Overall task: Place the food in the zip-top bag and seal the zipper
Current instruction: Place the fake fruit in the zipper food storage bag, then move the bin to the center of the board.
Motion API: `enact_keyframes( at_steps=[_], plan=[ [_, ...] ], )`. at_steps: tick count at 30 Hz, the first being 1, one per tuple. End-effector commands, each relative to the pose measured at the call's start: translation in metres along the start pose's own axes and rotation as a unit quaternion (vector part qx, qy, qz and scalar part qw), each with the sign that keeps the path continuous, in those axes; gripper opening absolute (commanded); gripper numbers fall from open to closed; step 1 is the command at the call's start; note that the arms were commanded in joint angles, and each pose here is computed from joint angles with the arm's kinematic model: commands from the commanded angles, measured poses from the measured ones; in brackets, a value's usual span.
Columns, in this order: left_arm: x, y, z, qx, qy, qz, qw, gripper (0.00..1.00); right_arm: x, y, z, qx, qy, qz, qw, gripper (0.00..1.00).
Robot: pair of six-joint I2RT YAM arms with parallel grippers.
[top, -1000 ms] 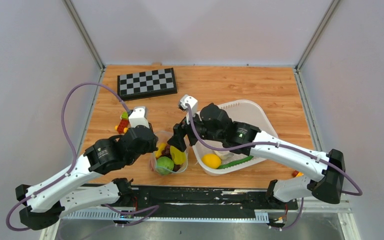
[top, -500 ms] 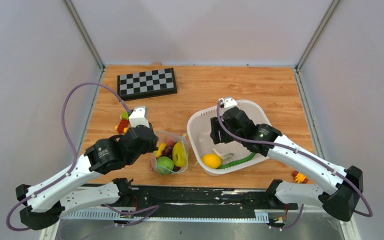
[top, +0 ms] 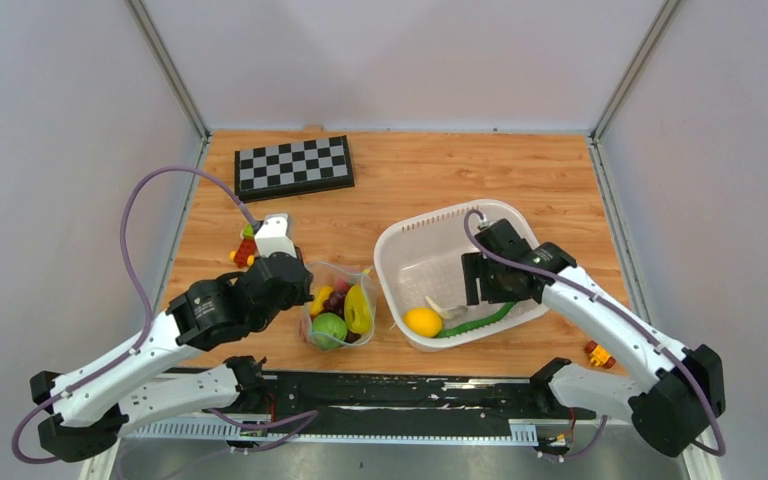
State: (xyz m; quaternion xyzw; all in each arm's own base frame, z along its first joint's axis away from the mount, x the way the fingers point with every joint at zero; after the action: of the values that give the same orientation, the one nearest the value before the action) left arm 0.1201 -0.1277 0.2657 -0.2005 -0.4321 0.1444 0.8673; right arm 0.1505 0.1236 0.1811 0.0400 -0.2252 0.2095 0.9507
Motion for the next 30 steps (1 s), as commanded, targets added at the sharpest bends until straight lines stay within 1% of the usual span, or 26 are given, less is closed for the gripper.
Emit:
enact_keyframes(
  at_steps=[1, 3, 6, 10, 11, 13, 14, 16, 18, 19, 20, 21, 23, 24, 28, 30],
  plan=[
    [0.006, -0.005, -0.005, -0.001, -0.023, -0.006, 1.0, 0.0, 0.038, -0.035, -0.013, -0.06, -0.035, -0.042, 0.997, 0.71],
    [0.006, -0.006, -0.006, 0.002, -0.022, -0.011, 1.0, 0.0, 0.075, -0.044, -0.022, -0.047, -0.101, -0.035, 0.993, 0.72],
    [0.006, -0.007, -0.007, 0.004, -0.021, -0.021, 1.0, 0.0, 0.128, -0.056, -0.046, -0.032, -0.162, -0.015, 0.986, 0.73],
    [0.011, -0.002, -0.005, 0.017, -0.032, -0.026, 0.999, 0.0, 0.19, -0.068, -0.088, -0.037, -0.182, 0.053, 0.981, 0.75],
    [0.012, 0.0, -0.004, 0.02, -0.037, -0.025, 0.999, 0.0, 0.205, -0.067, -0.097, -0.02, -0.185, 0.076, 0.98, 0.75],
    [0.014, 0.004, -0.003, 0.027, -0.044, -0.027, 0.998, 0.0, 0.231, -0.067, -0.115, -0.005, -0.171, 0.11, 0.979, 0.75],
    [0.016, 0.006, -0.002, 0.031, -0.048, -0.028, 0.998, 0.0, 0.247, -0.065, -0.117, 0.013, -0.182, 0.132, 0.974, 0.75],
    [0.019, 0.009, 0.0, 0.04, -0.053, -0.03, 0.997, 0.0, 0.275, -0.057, -0.124, 0.054, -0.235, 0.202, 0.949, 0.77],
    [0.021, 0.011, 0.0, 0.045, -0.057, -0.033, 0.997, 0.01, 0.294, -0.042, -0.133, 0.126, -0.282, 0.27, 0.912, 0.77],
    [0.021, 0.011, 0.0, 0.045, -0.058, -0.034, 0.997, 0.01, 0.299, -0.034, -0.134, 0.159, -0.289, 0.296, 0.896, 0.77],
    [0.022, 0.01, 0.0, 0.045, -0.058, -0.038, 0.997, 0.01, 0.3, -0.03, -0.133, 0.178, -0.278, 0.322, 0.887, 0.77],
    [0.023, 0.01, 0.0, 0.046, -0.057, -0.04, 0.997, 0.01, 0.3, -0.028, -0.128, 0.184, -0.261, 0.336, 0.886, 0.77],
    [0.025, 0.012, 0.002, 0.054, -0.06, -0.044, 0.996, 0.01, 0.285, -0.027, -0.117, 0.191, -0.234, 0.336, 0.892, 0.76],
    [0.026, 0.014, 0.003, 0.055, -0.063, -0.044, 0.996, 0.01, 0.273, -0.027, -0.113, 0.196, -0.226, 0.332, 0.895, 0.76],
    [0.028, 0.015, 0.004, 0.048, -0.07, -0.042, 0.996, 0.01, 0.217, -0.02, -0.078, 0.22, -0.22, 0.316, 0.897, 0.75],
    [0.028, 0.015, 0.004, 0.044, -0.07, -0.042, 0.996, 0.01, 0.189, -0.022, -0.065, 0.206, -0.211, 0.299, 0.908, 0.74]
  ],
)
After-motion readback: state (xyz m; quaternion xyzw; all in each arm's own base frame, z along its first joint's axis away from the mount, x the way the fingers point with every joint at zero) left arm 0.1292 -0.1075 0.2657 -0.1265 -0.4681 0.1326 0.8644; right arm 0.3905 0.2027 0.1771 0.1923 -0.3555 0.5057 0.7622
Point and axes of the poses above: each gripper's point midway between its finger pads, its own z axis back along the fingers, its own y axis along the line the jaws close on, x = y × z, the point moved 7 cm from there along z, back along the fingers, and after that the axes turned 15 degrees about z, right-handed, at the moved point
